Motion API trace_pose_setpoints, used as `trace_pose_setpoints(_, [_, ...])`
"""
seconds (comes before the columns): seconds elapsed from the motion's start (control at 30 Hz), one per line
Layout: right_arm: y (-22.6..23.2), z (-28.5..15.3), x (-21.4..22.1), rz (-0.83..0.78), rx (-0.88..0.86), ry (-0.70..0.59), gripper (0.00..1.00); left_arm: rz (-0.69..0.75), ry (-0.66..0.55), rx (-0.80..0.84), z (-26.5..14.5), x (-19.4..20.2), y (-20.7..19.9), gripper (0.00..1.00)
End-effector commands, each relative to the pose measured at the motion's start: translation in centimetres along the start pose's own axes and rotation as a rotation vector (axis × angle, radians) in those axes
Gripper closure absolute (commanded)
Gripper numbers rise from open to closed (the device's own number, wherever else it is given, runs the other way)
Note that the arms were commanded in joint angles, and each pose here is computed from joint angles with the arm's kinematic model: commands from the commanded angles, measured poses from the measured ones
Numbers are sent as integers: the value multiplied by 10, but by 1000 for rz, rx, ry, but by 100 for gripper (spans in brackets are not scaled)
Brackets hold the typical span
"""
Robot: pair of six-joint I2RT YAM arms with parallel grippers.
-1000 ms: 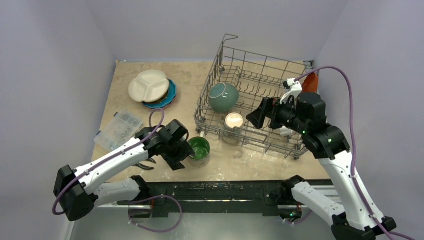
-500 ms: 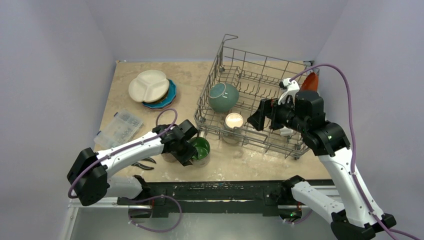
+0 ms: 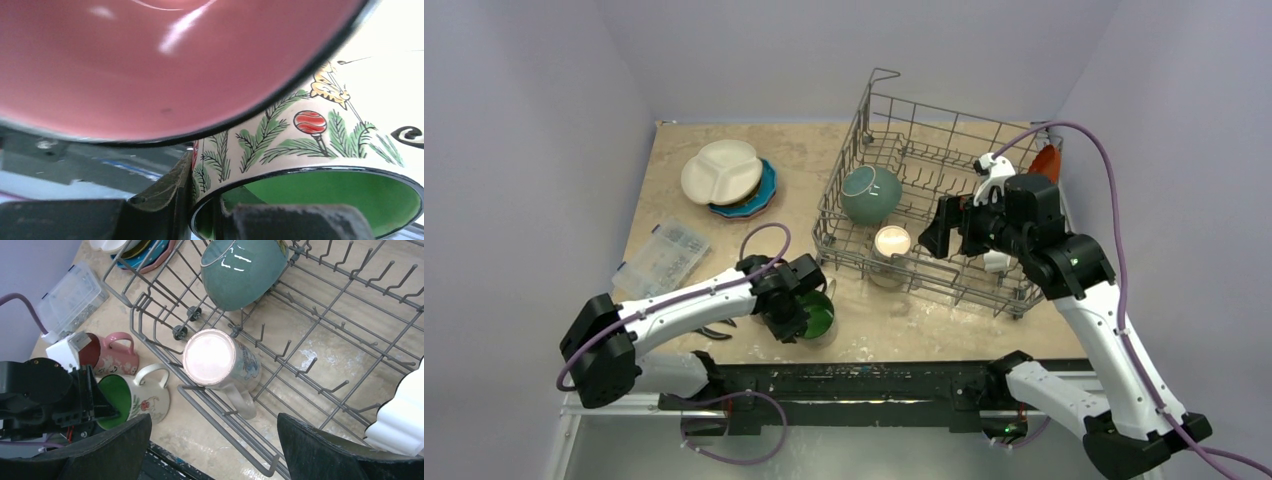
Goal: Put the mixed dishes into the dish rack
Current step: Pick up the cup at the center of the board.
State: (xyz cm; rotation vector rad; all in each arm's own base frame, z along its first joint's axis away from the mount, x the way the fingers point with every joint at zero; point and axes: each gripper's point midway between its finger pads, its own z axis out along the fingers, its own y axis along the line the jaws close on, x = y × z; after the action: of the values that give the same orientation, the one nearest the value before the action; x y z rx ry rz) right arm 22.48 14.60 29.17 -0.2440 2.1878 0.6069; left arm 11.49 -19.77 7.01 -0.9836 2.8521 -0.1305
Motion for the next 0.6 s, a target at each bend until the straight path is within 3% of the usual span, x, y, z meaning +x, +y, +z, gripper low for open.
trace_pose_setpoints(0.0, [-6, 1, 0, -13, 26, -4, 2, 91, -50, 11, -28, -11, 16, 100])
trace_pose_setpoints(0.27, [-2, 19, 14, 35, -8, 84, 2, 295, -109, 226, -70, -20, -12, 100])
trace_pose_setpoints(0.37, [8, 24, 18, 54, -61, 132, 2, 420, -219, 408, -112, -35, -41, 100])
trace_pose_setpoints(0.57, [26, 16, 1, 91, -122, 109, 2, 719, -483, 863, -239, -48, -98, 100])
